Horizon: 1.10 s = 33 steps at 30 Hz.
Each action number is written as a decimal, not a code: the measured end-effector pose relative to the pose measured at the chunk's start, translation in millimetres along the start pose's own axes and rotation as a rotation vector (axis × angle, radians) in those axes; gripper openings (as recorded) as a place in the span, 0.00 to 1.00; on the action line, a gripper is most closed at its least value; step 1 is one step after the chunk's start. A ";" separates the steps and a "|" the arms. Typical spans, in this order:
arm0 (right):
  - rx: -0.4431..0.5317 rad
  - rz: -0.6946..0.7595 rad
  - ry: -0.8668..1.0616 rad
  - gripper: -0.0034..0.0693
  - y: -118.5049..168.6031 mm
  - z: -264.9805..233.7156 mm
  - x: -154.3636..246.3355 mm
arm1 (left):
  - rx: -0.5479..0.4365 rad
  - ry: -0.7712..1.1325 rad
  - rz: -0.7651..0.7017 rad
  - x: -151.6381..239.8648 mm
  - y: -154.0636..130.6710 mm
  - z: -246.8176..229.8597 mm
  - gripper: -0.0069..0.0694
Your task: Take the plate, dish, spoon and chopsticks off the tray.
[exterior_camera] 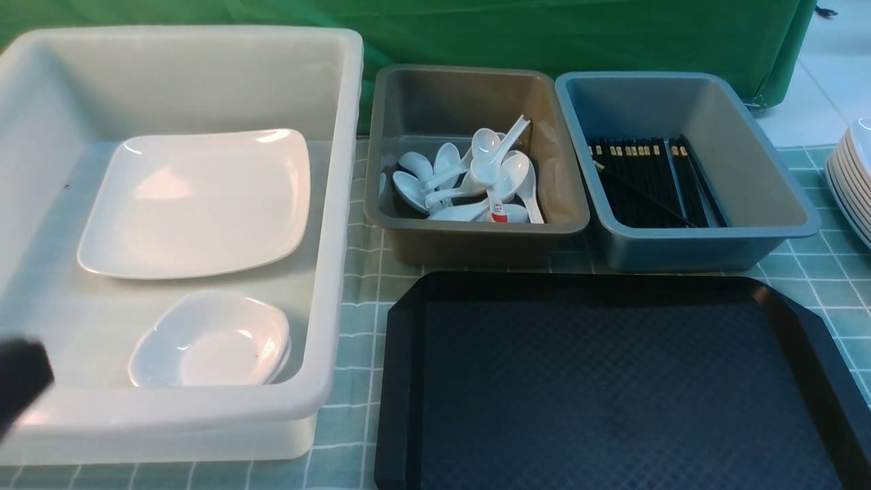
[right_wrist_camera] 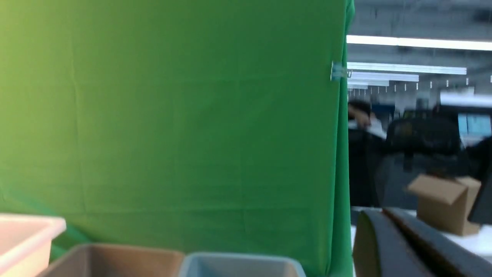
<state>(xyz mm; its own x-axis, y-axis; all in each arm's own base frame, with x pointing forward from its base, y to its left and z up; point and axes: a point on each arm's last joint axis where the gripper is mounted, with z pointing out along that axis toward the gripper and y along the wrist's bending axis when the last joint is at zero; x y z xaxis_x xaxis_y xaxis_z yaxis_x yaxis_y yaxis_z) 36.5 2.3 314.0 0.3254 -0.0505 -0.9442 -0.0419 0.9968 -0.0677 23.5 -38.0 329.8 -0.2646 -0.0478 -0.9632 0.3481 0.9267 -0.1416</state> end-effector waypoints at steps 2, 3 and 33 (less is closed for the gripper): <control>0.000 -0.001 0.005 0.17 0.1 -0.1 1.9 | -0.017 -0.035 -0.001 19.1 2.2 -0.3 0.09; 0.000 -0.001 0.007 0.18 0.1 -0.1 2.1 | -0.017 -0.029 -0.003 20.7 2.7 0.8 0.09; 0.001 0.006 0.073 0.34 0.0 -0.3 8.2 | -0.401 -0.253 -0.027 86.0 58.3 32.3 0.10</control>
<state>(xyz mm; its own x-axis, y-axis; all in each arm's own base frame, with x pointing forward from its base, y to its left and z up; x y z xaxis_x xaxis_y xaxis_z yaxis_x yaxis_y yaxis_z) 38.8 1.9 306.2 0.2552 -0.0486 -0.9657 -0.0427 0.9972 -0.0615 50.1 -0.1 231.3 -0.0238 -0.1169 -0.9929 -0.0436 0.9923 -0.1158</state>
